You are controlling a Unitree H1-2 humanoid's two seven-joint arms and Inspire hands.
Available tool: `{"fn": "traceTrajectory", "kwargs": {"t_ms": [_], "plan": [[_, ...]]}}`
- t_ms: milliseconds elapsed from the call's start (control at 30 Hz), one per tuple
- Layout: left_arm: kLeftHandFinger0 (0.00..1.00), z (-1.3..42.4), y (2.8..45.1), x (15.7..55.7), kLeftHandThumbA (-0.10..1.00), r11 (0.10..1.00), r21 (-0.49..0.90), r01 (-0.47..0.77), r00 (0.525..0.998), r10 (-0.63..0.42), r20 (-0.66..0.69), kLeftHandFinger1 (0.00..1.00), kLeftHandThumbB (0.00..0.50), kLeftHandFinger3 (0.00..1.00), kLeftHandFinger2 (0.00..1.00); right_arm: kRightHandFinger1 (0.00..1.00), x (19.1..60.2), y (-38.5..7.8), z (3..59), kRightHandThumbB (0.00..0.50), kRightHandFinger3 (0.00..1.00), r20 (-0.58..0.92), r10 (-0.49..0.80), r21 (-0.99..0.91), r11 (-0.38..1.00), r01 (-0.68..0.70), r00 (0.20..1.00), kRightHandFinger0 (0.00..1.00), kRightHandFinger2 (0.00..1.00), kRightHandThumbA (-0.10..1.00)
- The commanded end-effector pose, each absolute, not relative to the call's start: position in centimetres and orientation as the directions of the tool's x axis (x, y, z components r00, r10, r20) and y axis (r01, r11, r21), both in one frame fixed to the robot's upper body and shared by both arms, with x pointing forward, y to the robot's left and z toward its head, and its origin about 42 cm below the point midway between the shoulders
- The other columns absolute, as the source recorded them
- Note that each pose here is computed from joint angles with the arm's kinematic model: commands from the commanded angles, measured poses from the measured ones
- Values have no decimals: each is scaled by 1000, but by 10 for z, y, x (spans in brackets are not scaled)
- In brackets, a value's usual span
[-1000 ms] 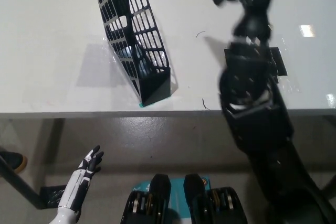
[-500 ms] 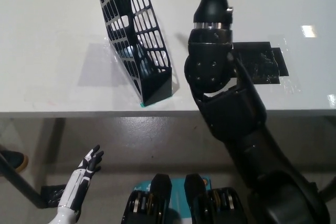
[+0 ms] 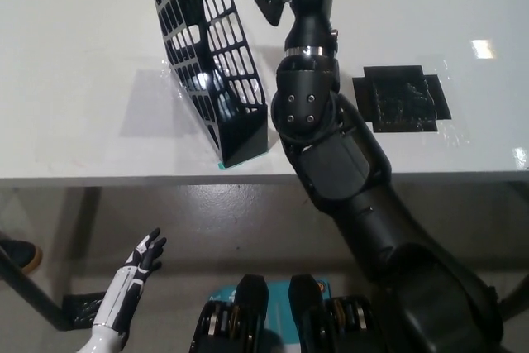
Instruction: A notebook is kept standing on the table on the right hand side and a black shelf is kept on the left hand side and the robot uses its right hand to grab the notebook and places it in the shelf
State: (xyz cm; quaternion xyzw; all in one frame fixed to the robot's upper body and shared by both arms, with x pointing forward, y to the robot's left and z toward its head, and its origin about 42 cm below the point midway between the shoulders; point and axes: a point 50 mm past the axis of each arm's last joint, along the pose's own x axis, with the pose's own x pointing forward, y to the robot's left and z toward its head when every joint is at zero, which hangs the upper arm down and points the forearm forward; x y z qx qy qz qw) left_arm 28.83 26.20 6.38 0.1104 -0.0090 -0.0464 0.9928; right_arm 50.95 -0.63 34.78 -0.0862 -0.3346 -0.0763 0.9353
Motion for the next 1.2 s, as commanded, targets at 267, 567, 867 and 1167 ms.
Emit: {"fn": "traceTrajectory", "kwargs": {"t_ms": [267, 567, 867, 1167], "plan": [[1000, 74, 264, 290, 1000, 965, 237, 111, 992, -122, 31, 1000, 137, 1000, 1000, 108, 505, 19, 390, 128, 718, 722, -89, -17, 989, 146, 686, 0, 597, -100], [1000, 71, 265, 289, 1000, 971, 209, 116, 991, -127, 43, 1000, 160, 1000, 1000, 124, 490, 11, 421, 86, 779, 774, -102, -7, 986, 169, 626, 0, 615, -100], [1000, 67, 267, 286, 1000, 967, 235, 102, 993, -113, 33, 1000, 137, 1000, 1000, 166, 459, 6, 463, 91, 754, 839, -115, 35, 987, 157, 532, 0, 623, -100], [1000, 65, 265, 284, 1000, 969, 227, 103, 993, -114, 36, 1000, 152, 1000, 1000, 169, 454, 12, 452, 100, 766, 830, -100, 21, 989, 149, 548, 0, 626, -100]]}}
